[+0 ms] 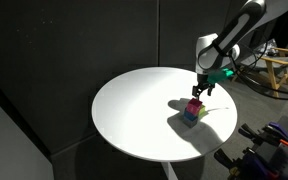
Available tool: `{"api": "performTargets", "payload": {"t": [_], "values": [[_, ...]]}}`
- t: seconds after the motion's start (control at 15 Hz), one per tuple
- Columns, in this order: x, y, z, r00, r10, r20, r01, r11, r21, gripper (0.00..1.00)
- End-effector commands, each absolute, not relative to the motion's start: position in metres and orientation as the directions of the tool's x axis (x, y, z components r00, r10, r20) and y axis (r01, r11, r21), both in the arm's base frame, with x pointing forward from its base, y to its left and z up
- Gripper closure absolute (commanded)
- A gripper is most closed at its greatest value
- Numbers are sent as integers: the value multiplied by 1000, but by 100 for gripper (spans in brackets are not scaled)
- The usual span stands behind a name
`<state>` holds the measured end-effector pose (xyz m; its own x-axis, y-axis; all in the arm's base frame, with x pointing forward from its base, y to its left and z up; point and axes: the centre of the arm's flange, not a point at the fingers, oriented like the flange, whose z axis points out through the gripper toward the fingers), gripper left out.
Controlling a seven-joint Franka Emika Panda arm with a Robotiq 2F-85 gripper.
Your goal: Put the green block on the pink block
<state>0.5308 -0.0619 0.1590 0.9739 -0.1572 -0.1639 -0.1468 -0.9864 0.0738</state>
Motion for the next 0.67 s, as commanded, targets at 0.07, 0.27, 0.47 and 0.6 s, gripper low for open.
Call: {"api": "performTargets", "payload": {"t": [0.07, 0.27, 0.47, 0.6], "values": [[532, -66, 156, 976, -162, -146, -154, -986, 64, 0], [531, -62, 155, 974, -157, -162, -147, -986, 74, 0], [530, -62, 154, 974, -156, -164, -146, -987, 74, 0], [530, -62, 153, 974, -156, -165, -146, -987, 74, 0]]}}
